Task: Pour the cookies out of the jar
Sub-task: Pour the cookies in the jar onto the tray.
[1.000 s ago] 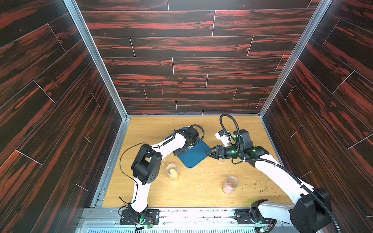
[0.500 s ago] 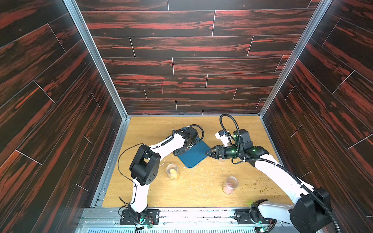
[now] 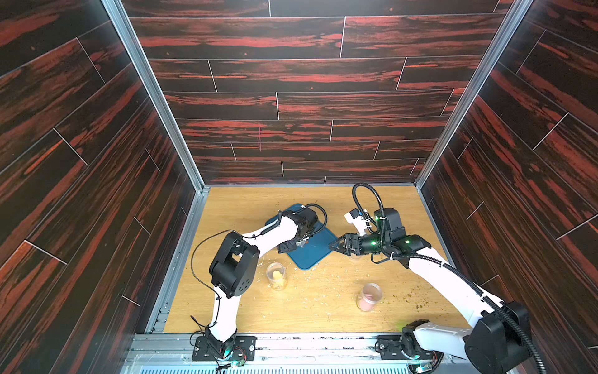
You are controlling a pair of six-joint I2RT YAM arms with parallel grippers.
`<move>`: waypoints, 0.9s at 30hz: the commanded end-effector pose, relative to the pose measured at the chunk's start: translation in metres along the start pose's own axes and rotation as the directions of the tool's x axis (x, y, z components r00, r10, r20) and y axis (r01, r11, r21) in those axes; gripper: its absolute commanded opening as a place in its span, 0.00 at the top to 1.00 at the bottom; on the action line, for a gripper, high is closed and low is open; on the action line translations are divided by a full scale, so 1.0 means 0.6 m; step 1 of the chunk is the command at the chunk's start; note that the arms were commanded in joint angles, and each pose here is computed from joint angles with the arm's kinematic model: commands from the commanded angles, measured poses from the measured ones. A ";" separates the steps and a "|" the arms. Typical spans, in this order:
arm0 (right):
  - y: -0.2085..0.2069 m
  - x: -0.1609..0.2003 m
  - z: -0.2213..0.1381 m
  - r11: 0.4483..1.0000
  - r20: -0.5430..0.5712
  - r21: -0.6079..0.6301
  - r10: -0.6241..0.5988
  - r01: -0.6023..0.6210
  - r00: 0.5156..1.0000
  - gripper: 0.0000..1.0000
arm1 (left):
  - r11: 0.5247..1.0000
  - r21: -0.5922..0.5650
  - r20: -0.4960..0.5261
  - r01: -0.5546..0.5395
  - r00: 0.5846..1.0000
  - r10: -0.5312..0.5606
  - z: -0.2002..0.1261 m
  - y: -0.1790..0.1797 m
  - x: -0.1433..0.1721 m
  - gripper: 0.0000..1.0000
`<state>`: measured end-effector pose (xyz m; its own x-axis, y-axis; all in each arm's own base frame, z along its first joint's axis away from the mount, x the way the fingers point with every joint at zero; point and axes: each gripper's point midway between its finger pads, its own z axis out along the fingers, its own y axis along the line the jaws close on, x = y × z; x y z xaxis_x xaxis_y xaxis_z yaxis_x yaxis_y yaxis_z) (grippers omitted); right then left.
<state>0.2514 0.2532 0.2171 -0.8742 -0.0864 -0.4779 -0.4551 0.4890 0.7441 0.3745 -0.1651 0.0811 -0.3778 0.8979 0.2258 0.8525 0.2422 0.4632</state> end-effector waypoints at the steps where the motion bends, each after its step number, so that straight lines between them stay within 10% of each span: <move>1: 0.004 0.000 0.003 1.000 -0.012 -0.015 0.007 -0.007 1.000 0.08 | 0.998 -0.018 0.059 0.066 0.996 -0.065 -0.044 0.031 0.006 0.61; 27: 0.000 -0.016 0.009 1.000 0.005 -0.006 0.021 -0.021 1.000 0.09 | 0.998 -0.035 0.060 0.050 0.997 -0.048 -0.034 0.037 0.020 0.59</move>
<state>0.2573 0.2556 0.2198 -0.8797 -0.0727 -0.4699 -0.4417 0.4905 0.7512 0.3879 -0.1647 0.1011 -0.4001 0.9041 0.1501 0.8194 0.2795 0.5005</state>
